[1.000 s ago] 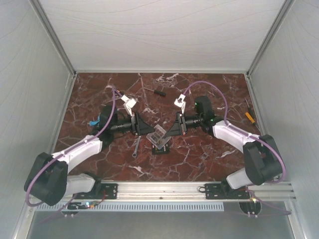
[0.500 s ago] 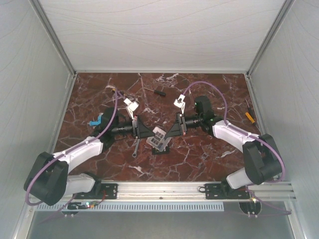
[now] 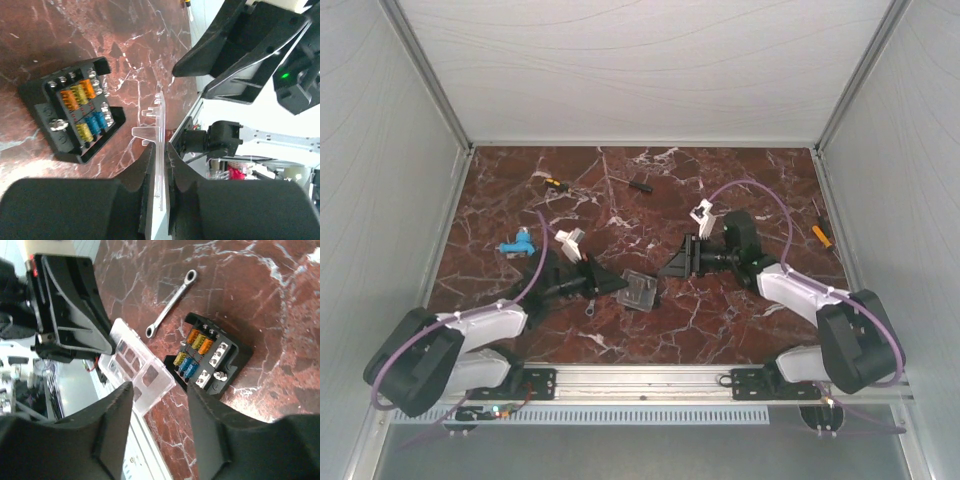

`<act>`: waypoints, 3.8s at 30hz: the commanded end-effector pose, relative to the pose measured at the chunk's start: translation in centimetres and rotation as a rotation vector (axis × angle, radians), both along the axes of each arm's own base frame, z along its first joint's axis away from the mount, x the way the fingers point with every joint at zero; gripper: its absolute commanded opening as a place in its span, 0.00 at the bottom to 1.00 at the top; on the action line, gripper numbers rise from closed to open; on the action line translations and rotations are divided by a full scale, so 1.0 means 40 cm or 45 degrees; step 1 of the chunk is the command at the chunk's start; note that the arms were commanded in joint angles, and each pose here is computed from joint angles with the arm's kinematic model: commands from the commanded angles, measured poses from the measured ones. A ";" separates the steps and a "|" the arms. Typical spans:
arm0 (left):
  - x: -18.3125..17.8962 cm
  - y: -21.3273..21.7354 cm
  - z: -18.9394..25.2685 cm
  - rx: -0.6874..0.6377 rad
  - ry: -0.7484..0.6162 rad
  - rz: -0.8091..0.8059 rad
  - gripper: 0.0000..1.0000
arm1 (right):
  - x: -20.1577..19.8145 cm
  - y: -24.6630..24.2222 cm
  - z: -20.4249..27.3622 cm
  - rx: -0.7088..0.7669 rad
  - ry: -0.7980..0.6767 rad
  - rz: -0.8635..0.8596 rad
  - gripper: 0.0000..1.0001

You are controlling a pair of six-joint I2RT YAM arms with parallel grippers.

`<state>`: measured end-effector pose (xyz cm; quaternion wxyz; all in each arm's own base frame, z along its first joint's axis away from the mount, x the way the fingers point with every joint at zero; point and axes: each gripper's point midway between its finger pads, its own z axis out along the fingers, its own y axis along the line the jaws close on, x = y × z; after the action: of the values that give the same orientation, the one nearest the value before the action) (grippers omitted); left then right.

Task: Snap on the fuse box
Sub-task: Close the fuse box cover on the fuse box base.

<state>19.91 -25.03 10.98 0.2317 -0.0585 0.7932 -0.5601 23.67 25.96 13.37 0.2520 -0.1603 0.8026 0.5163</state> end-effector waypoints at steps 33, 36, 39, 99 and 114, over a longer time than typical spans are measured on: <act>0.088 -0.048 -0.075 -0.100 0.162 0.403 0.09 | 0.020 0.002 -0.158 -0.181 0.151 -0.256 0.70; 0.082 -0.039 -0.096 -0.055 0.188 0.416 0.23 | 0.018 0.012 -0.166 -0.207 0.145 -0.247 0.70; 0.081 -0.032 -0.104 -0.021 0.192 0.426 0.30 | 0.018 0.019 -0.173 -0.235 0.141 -0.241 0.70; 0.030 -0.089 -0.149 0.247 0.291 0.175 0.60 | -0.029 0.109 -0.179 -0.533 0.092 -0.189 0.69; 0.009 -0.062 -0.156 0.338 0.283 0.155 0.60 | -0.029 0.035 -0.173 -0.452 0.140 -0.213 0.59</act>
<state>19.77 -26.32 2.59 0.1697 -0.1668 0.8850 -0.4002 22.76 26.89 5.37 0.2094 -0.0969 0.9167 0.3261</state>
